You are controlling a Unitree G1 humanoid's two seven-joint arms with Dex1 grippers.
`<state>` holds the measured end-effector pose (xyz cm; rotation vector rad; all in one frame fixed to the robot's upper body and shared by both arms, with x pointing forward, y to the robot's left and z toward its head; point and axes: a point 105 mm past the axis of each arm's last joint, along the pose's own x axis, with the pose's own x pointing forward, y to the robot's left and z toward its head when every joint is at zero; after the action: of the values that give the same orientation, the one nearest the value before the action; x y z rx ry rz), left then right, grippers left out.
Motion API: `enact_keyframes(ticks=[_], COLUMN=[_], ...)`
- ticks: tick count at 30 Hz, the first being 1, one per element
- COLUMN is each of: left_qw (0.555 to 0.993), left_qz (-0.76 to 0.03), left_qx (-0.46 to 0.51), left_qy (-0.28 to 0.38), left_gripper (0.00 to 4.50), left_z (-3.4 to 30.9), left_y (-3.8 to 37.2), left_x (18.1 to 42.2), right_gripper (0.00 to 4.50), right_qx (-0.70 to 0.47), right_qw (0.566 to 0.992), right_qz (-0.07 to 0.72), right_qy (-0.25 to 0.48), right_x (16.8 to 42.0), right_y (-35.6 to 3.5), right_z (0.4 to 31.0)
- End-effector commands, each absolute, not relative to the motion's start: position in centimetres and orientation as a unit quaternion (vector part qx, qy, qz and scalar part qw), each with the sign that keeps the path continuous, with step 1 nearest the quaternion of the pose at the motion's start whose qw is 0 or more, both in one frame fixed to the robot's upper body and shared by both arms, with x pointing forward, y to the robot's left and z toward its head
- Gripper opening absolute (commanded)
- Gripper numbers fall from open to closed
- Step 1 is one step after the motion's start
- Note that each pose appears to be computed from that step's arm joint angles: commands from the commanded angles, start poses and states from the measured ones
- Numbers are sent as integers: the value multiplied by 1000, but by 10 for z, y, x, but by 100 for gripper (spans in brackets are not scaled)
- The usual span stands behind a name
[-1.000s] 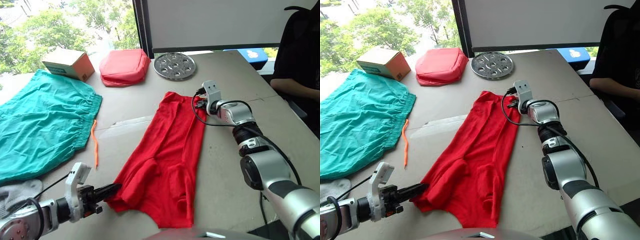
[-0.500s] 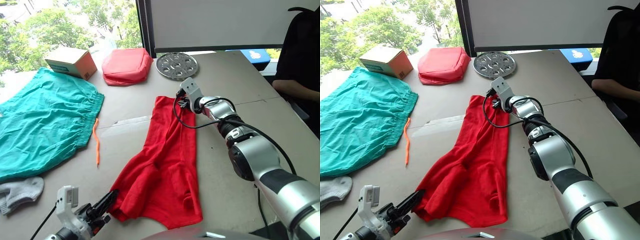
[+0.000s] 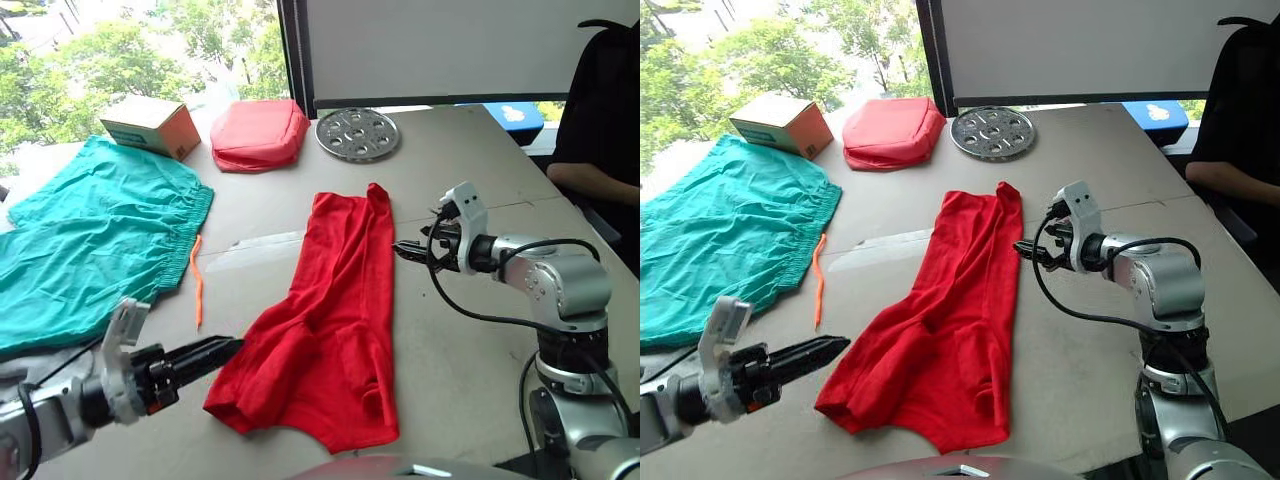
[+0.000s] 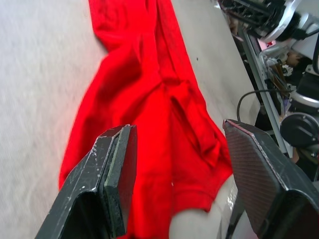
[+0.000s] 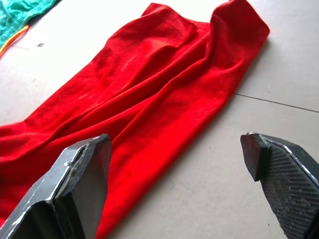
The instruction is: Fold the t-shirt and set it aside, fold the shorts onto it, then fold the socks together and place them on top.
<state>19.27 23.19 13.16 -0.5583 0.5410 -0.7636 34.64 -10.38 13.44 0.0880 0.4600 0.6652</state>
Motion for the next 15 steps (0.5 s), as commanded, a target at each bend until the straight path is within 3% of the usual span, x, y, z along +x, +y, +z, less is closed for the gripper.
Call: enact_keyframes(ticks=[1, 8, 15], left_qw=[858, 894, 951], left_qz=[-361, -334, -226], left_qx=[-271, -204, -131], left_qy=[245, 217, 167], left_gripper=[298, 298, 298], left_z=[139, 144, 152], left_y=[227, 193, 174], left_x=[225, 275, 342], right_gripper=[438, 438, 438], right_qx=[45, 4, -19], right_qw=[943, 944, 944], right_qz=[272, 266, 269], right_qy=[186, 194, 192], right_x=[381, 435, 453], right_y=[-112, -90, -75], right_z=[153, 138, 128])
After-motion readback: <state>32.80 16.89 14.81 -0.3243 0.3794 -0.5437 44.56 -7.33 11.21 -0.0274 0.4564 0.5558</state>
